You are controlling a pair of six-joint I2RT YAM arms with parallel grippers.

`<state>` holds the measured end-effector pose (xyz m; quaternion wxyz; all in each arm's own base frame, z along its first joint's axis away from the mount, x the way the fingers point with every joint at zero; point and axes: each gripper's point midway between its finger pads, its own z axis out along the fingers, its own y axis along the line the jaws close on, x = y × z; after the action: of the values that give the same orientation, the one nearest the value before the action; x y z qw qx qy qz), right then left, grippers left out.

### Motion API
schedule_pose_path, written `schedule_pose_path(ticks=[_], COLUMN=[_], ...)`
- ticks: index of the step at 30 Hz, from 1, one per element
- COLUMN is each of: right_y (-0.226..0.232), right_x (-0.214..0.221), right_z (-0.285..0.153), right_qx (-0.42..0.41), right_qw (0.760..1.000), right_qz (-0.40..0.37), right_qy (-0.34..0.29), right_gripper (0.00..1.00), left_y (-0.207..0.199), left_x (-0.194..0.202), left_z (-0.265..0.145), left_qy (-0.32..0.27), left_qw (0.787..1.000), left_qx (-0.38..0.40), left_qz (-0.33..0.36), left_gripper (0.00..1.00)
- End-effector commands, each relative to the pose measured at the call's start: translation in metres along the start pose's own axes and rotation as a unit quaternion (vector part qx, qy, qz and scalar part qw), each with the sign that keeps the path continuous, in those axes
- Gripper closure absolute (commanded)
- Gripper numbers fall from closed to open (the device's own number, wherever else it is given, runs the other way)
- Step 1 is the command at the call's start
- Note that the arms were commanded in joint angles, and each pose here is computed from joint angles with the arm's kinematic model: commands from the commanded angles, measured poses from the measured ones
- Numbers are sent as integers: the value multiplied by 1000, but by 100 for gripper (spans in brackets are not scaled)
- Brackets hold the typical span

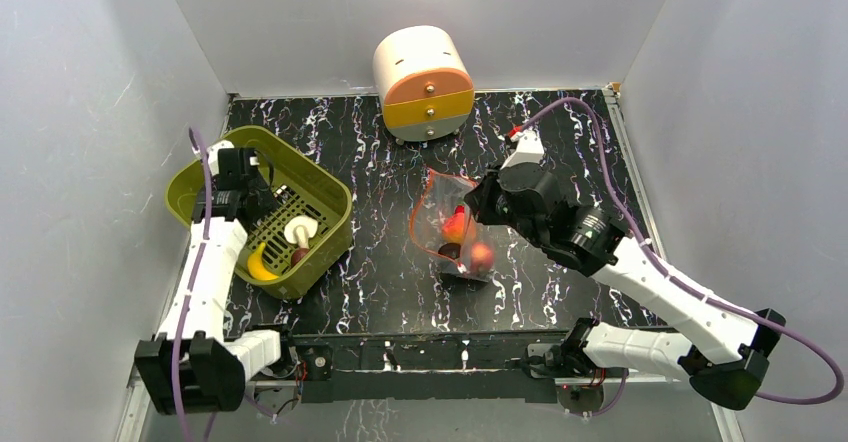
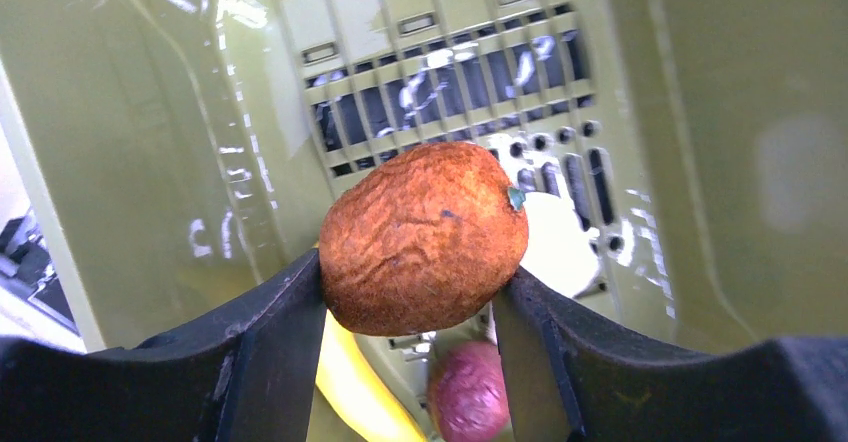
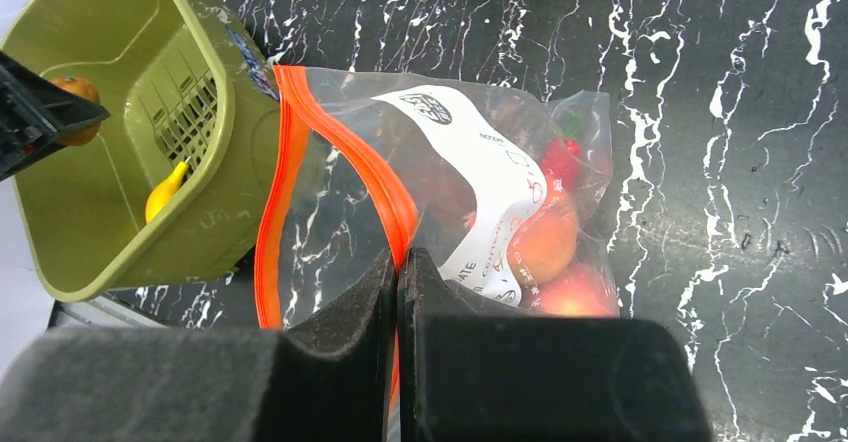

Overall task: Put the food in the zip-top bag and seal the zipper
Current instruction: Pick up the fake vegetable from the bin, then place the fake vegetable in the zipper food storage bag.

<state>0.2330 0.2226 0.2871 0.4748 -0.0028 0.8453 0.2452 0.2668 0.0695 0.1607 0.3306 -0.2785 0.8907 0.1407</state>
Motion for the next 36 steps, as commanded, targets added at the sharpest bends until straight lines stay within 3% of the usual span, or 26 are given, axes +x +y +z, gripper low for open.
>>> schedule_pose_path(ticks=[1, 8, 12, 20, 28, 32, 36], right_y=[21, 28, 32, 42, 59, 67, 76], right_x=[-23, 0, 18, 13, 2, -7, -16], right_z=[5, 12, 14, 21, 18, 21, 24], right_qx=[-33, -72, -97, -116, -132, -130, -137], right_qw=[997, 995, 990, 988, 984, 984, 983], right_qz=[43, 66, 101, 103, 122, 118, 123], right_qy=[-49, -26, -4, -17, -8, -8, -11], right_gripper=[100, 100, 100, 100, 100, 100, 100], left_y=[-18, -51, -81, -136, -163, -167, -167], left_x=[-13, -28, -26, -11, 7, 9, 11], left_z=[-30, -87, -118, -175, -219, -234, -243], left_qy=[-42, -78, -76, 1, 70, 81, 91], left_qw=[996, 972, 947, 886, 810, 785, 776], left_qx=[78, 217, 310, 463, 582, 613, 623], left_qz=[-21, -41, -30, 16, -8, -36, -41], left_gripper=[66, 65, 63, 65, 69, 72, 72])
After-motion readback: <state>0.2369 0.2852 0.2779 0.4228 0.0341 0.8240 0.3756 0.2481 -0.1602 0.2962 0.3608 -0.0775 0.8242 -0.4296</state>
